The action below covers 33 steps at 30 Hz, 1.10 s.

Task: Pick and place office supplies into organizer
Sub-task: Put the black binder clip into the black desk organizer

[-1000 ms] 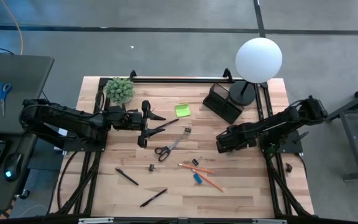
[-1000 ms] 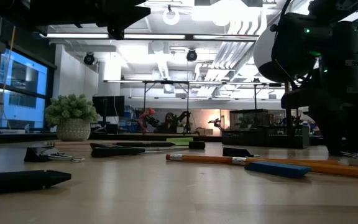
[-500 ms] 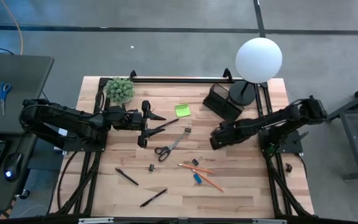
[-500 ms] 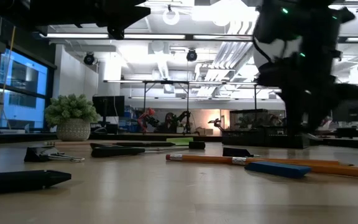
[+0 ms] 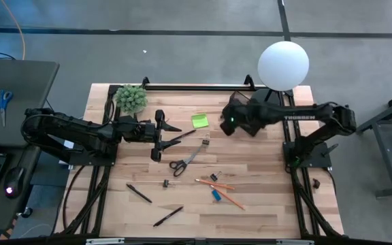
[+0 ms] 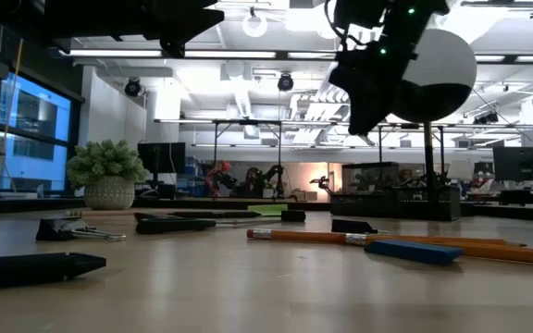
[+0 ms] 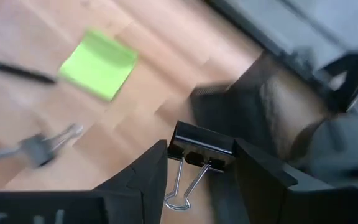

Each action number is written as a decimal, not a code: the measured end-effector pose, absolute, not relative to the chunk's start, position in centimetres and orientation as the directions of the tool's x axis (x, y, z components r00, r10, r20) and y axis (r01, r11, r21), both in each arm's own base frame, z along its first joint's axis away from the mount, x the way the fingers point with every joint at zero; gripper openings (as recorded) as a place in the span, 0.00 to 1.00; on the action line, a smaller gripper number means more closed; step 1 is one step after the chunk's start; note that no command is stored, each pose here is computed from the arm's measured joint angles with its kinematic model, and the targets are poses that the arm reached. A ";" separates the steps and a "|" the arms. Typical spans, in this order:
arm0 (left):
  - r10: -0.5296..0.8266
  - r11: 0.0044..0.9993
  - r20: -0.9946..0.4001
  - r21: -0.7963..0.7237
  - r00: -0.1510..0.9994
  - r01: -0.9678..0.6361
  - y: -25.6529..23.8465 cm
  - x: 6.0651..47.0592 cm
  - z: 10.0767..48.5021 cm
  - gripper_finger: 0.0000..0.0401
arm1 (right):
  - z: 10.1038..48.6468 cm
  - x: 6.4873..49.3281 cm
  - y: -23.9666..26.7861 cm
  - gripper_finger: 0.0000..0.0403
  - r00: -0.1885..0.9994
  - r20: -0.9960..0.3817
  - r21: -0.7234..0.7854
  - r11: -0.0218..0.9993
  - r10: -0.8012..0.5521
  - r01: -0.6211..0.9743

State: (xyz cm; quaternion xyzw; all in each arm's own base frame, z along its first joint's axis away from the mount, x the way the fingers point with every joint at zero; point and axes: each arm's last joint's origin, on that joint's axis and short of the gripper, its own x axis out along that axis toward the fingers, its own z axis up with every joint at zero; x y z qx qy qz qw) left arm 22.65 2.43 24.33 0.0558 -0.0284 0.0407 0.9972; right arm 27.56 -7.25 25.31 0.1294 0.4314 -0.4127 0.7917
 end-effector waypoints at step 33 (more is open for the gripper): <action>0.078 0.990 0.025 0.114 0.997 -0.081 2.4 22.7 24.0 0.47 | 19.9 29.4 -12.1 0.39 0.035 -0.739 -0.536 0.618 -0.672 0.575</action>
